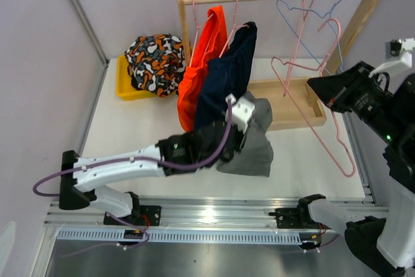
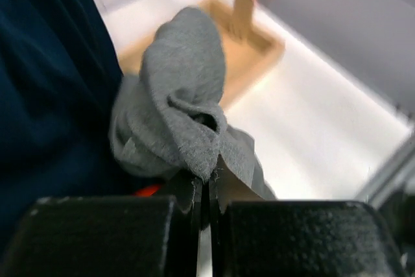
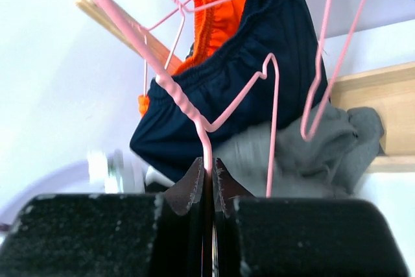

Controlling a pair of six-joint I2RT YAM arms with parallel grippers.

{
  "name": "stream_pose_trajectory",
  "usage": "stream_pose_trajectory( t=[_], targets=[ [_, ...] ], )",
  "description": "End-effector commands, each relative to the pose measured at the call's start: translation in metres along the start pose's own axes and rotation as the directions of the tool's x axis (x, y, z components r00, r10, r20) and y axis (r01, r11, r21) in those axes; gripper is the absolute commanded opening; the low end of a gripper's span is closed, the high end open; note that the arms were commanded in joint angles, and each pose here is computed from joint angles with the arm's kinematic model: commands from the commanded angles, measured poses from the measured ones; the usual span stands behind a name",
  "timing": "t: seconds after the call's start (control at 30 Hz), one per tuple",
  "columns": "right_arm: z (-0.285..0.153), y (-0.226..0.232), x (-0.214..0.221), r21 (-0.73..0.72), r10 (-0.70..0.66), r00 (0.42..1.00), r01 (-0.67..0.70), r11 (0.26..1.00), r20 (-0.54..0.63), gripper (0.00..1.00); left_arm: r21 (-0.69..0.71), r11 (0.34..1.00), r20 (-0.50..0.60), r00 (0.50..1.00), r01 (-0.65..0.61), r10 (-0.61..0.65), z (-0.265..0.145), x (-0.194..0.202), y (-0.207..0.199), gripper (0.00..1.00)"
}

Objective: Remove the shorts from the hanger

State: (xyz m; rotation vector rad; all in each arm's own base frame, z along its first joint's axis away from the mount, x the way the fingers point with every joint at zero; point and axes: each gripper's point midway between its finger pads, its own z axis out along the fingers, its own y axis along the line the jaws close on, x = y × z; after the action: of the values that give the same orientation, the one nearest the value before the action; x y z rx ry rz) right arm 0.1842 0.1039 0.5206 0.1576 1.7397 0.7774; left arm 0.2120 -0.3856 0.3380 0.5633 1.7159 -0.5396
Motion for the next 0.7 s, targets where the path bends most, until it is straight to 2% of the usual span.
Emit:
stream_pose_trajectory(
  t=[0.0, 0.03, 0.07, 0.17, 0.2, 0.23, 0.27, 0.3, 0.33, 0.43, 0.53, 0.67],
  targets=[
    [0.038, 0.001, -0.019, 0.005, -0.039, 0.999, 0.039, 0.999, 0.013, 0.0, 0.014, 1.0, -0.022, 1.0, -0.015, 0.015, -0.066, 0.015, -0.01, 0.0],
    [0.049, 0.005, -0.03, 0.0, -0.046, 0.999, 0.046, 0.999, 0.029, 0.0, -0.004, 1.0, -0.04, 0.999, 0.021, -0.021, -0.078, 0.021, -0.008, 0.0],
    [0.056, 0.007, -0.037, 0.001, -0.053, 0.998, 0.053, 0.999, 0.04, 0.0, -0.016, 0.999, -0.112, 0.993, -0.034, 0.032, -0.095, 0.048, -0.003, 0.0],
    [0.079, 0.015, -0.062, -0.012, -0.068, 0.994, 0.069, 0.998, 0.09, 0.0, 0.007, 0.999, -0.172, 0.985, 0.033, -0.031, -0.129, 0.065, 0.008, 0.0],
    [0.086, 0.015, -0.067, -0.009, -0.067, 0.992, 0.068, 0.998, 0.103, 0.0, 0.013, 1.0, -0.231, 0.973, -0.004, 0.007, -0.143, 0.08, 0.014, 0.0],
    [0.098, 0.015, -0.074, -0.014, -0.059, 0.991, 0.061, 0.998, 0.123, 0.0, -0.007, 0.999, -0.247, 0.968, 0.049, -0.049, -0.153, 0.083, 0.02, 0.0],
    [0.105, 0.014, -0.077, -0.018, -0.05, 0.99, 0.053, 0.998, 0.132, 0.0, -0.015, 0.999, -0.272, 0.961, 0.043, -0.046, -0.161, 0.091, 0.024, 0.0],
    [0.112, 0.013, -0.079, -0.016, -0.043, 0.989, 0.046, 0.999, 0.139, 0.0, -0.062, 0.998, -0.312, 0.95, -0.017, -0.004, -0.17, 0.103, 0.043, 0.0],
    [0.119, 0.015, -0.085, -0.029, -0.029, 0.986, 0.034, 0.999, 0.163, 0.0, -0.103, 0.994, -0.32, 0.946, 0.027, -0.059, -0.176, 0.107, 0.048, 0.0],
    [0.15, 0.004, -0.085, -0.018, -0.014, 0.985, 0.017, 1.0, 0.172, 0.0, -0.207, 0.978, -0.347, 0.933, 0.022, -0.095, -0.194, 0.115, 0.074, 0.0],
    [0.182, -0.008, -0.075, -0.003, 0.001, 0.99, -0.001, 1.0, 0.139, 0.0, -0.248, 0.968, -0.338, 0.933, 0.037, -0.122, -0.207, 0.109, 0.088, 0.0],
    [0.21, -0.021, -0.058, 0.01, 0.003, 0.996, -0.004, 1.0, 0.085, 0.0, -0.217, 0.974, -0.303, 0.945, 0.057, -0.123, -0.212, 0.091, 0.092, 0.0]
  ],
)
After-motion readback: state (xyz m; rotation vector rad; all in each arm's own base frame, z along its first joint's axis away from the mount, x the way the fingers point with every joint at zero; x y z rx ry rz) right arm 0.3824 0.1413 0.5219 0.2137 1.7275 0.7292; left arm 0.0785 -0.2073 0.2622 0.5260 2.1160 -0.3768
